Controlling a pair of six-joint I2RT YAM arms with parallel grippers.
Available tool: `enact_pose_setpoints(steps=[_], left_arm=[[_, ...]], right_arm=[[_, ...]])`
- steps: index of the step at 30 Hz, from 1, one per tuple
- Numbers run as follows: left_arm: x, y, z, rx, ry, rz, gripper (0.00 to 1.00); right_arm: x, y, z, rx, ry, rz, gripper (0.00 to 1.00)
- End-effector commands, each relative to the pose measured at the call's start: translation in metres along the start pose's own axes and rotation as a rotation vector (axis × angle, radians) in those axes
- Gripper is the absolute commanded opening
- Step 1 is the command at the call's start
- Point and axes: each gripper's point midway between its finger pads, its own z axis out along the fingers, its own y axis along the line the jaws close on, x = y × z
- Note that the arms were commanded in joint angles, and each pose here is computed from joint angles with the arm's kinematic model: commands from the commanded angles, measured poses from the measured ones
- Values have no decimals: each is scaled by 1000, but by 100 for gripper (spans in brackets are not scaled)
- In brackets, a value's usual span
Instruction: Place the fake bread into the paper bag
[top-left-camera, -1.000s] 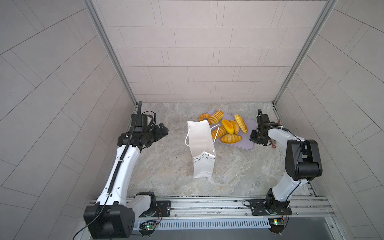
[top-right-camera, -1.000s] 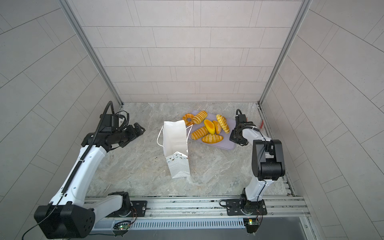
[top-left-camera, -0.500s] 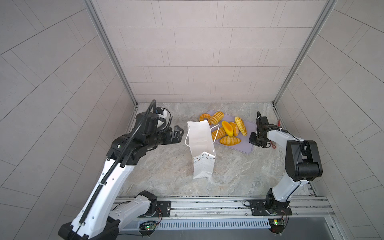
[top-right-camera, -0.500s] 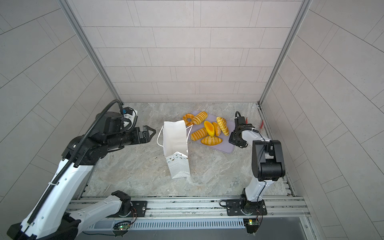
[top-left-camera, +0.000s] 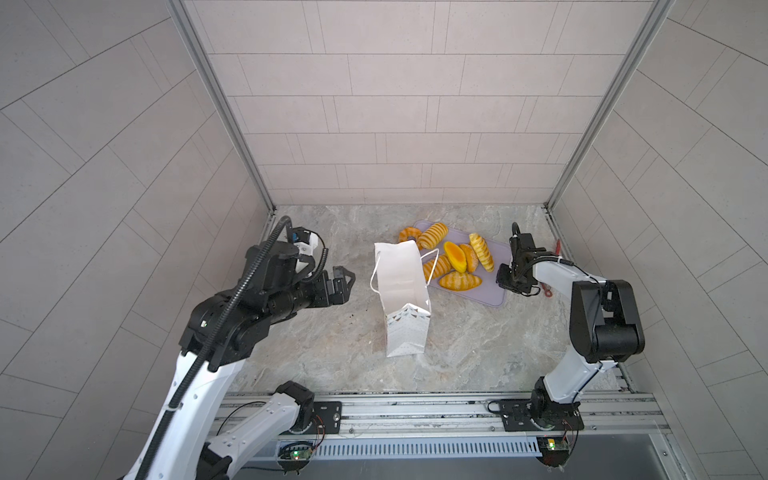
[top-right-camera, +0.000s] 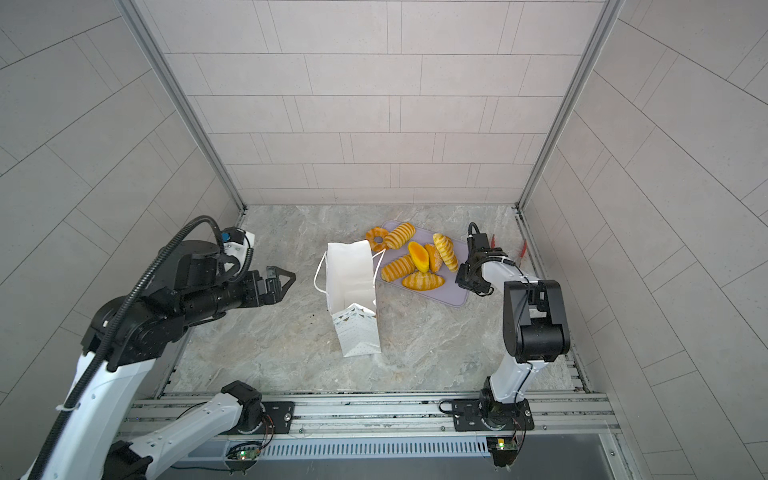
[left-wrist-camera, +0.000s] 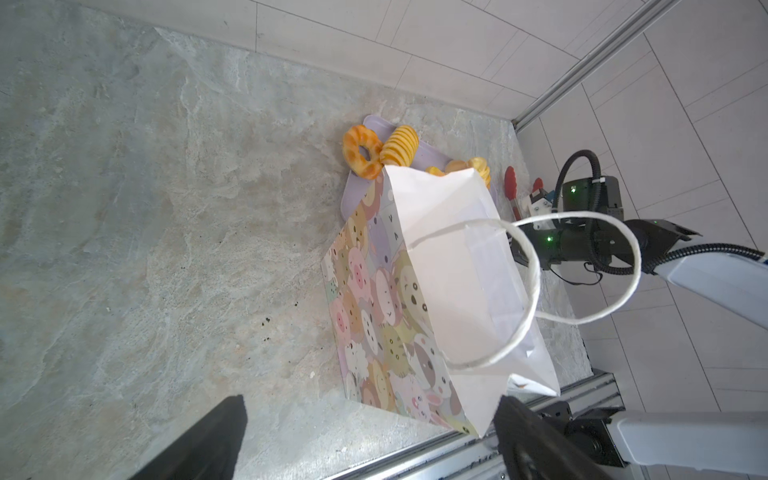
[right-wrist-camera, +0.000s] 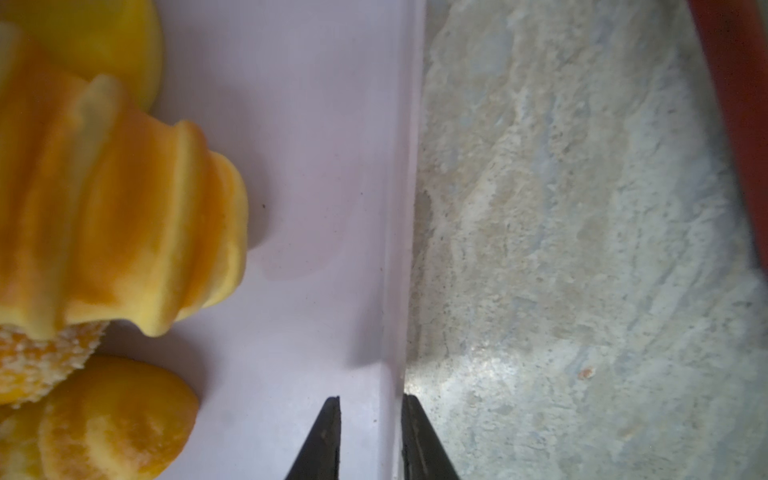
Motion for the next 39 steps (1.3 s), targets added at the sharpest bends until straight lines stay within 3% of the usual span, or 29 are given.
enact_pose_setpoints(steps=[1, 13, 20, 28, 31, 33, 39], left_arm=[[28, 2, -1, -1, 96, -4, 100], [39, -23, 50, -105, 116, 89, 97], [15, -23, 79, -229, 25, 97, 87], [11, -24, 112, -305, 29, 151, 72], [9, -27, 120, -304, 22, 152, 63], [9, -28, 123, -305, 22, 151, 52], [0, -13, 120, -351, 12, 150, 6]], right_arm=[[-1, 0, -20, -7, -37, -3, 33], [1, -5, -111, -60, -200, -5, 53], [19, -7, -156, -123, -304, -32, 52], [35, -13, -188, -170, -409, -39, 48], [38, -12, -189, -183, -407, -44, 46], [39, -10, -187, -190, -402, -47, 46], [40, -5, -180, -218, -386, -57, 43]])
